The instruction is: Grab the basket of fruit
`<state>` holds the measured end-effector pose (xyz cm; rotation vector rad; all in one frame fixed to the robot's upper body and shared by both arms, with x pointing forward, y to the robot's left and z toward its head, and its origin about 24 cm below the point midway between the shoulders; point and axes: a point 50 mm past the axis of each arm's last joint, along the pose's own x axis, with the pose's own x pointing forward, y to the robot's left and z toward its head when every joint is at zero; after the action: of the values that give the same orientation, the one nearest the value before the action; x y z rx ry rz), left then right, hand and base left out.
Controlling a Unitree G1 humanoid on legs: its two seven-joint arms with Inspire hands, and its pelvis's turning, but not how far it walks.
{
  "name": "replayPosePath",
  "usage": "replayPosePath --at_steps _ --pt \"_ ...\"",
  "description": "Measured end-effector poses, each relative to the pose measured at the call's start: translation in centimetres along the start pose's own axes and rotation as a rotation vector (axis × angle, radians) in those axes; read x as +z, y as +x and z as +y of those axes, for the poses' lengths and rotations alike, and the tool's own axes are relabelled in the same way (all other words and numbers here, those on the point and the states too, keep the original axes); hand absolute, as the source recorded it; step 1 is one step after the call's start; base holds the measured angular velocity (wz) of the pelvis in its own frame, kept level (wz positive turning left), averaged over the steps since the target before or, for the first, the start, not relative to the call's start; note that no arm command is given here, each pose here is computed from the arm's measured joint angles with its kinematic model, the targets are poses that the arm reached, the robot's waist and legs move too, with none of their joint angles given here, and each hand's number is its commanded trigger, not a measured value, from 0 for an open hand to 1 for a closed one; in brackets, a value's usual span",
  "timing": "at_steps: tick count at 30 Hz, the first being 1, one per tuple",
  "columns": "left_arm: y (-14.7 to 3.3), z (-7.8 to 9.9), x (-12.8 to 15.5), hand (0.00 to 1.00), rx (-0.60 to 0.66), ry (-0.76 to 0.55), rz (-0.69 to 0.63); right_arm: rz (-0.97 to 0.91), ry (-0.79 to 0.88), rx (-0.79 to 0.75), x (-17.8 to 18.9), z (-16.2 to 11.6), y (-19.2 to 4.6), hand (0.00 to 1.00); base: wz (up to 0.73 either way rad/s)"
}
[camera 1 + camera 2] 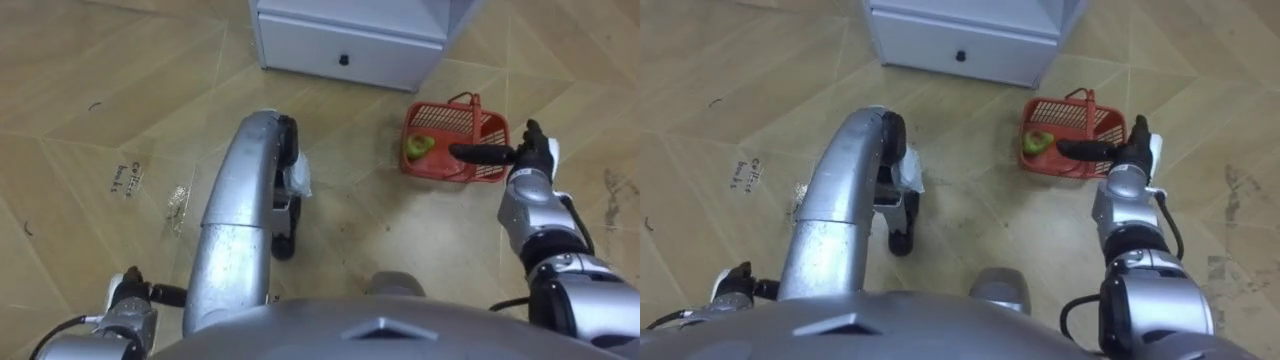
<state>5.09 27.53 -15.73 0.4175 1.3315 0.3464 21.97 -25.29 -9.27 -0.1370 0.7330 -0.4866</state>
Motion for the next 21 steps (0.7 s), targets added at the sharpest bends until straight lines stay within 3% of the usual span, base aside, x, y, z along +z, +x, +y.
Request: replayPosePath --at_steps 12,21 --pt "-0.2 0.3 -2.1 0.0 -0.007 0.014 0.046 -0.06 0.017 -0.049 2.0 -2.4 0.6 0.0 0.01" --pt "-0.1 1.9 -3.0 0.0 0.005 0.055 0.06 -0.07 0.005 -0.078 2.4 -3.3 0.9 0.0 0.02"
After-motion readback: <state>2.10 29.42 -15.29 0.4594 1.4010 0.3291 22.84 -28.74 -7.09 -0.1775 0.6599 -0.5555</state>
